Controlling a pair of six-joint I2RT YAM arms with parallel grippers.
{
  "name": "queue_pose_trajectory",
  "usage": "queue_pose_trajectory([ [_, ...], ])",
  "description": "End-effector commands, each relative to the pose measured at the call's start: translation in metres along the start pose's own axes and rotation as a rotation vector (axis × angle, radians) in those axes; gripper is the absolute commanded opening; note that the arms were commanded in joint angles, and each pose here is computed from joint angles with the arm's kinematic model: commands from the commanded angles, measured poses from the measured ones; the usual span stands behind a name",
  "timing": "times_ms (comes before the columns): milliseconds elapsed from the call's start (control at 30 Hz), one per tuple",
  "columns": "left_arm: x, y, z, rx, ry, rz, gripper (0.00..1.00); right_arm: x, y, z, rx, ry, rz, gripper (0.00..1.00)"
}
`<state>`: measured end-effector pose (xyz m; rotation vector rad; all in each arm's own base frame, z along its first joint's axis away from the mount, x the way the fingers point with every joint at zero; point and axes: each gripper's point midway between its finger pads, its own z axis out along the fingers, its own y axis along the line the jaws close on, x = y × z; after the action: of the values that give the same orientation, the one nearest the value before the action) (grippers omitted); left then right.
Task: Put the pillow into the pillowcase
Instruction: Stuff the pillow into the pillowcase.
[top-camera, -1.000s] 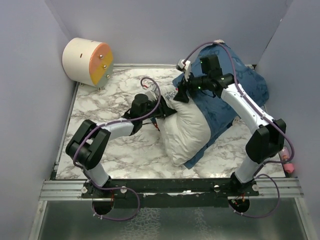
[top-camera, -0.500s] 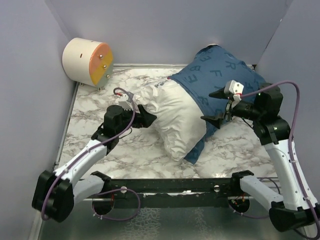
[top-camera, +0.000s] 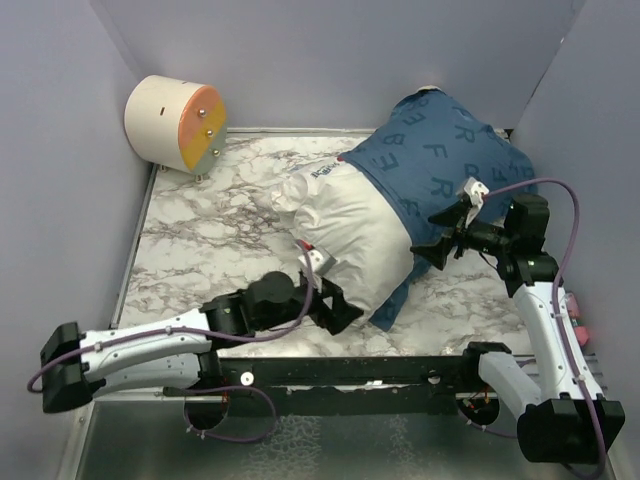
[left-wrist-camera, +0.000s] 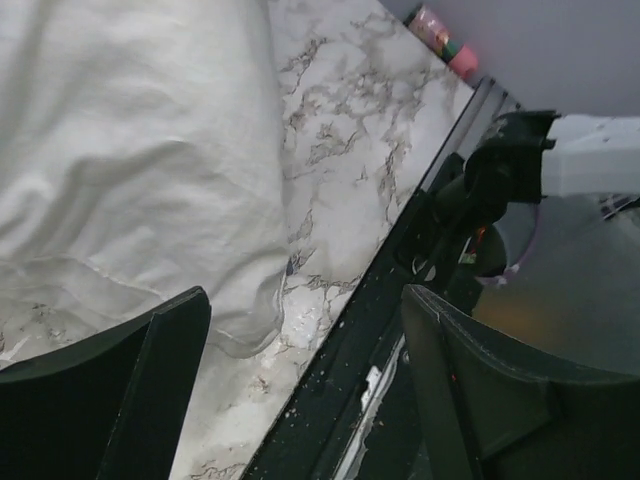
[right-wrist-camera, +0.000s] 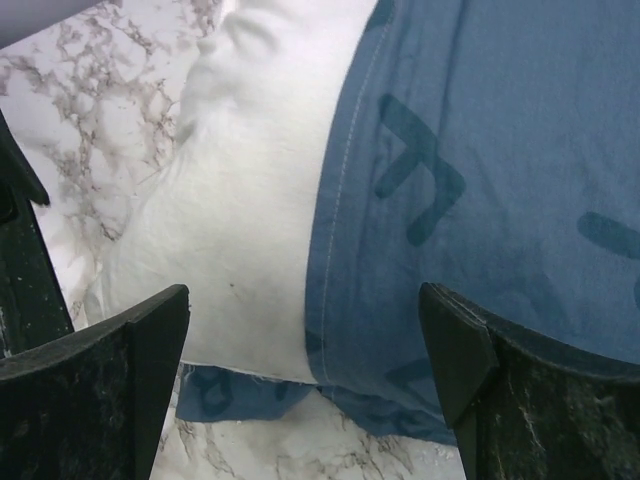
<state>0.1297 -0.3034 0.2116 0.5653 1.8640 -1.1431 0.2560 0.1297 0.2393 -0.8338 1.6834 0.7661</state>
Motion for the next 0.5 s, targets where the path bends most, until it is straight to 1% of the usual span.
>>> queue_pose_trajectory([
  [0,0.007,0.000,0.025,-0.202,-0.001,0.273,0.80,-0.018,0.013,-0.002,-0.061,-0.072,-0.064,0.95],
  [100,0.018,0.014,0.042,-0.398,0.079,0.396,0.83,-0.016,0.010,-0.003,-0.036,-0.069,-0.078,0.95],
  [167,0.018,0.031,0.048,-0.549,0.115,0.430,0.85,-0.014,0.012,-0.004,-0.039,-0.072,-0.086,0.95],
  [200,0.019,0.037,0.052,-0.600,0.129,0.447,0.86,-0.014,0.013,-0.004,-0.041,-0.073,-0.089,0.95],
  [300,0.027,0.044,0.071,-0.684,0.175,0.489,0.89,-0.013,0.010,-0.005,-0.015,-0.068,-0.090,0.95],
  [367,0.032,0.053,0.086,-0.734,0.210,0.524,0.93,-0.011,0.003,-0.005,0.021,-0.058,-0.086,0.94],
  [467,0.035,0.080,0.110,-0.815,0.262,0.542,0.94,-0.009,-0.003,-0.006,0.056,-0.045,-0.087,0.92],
])
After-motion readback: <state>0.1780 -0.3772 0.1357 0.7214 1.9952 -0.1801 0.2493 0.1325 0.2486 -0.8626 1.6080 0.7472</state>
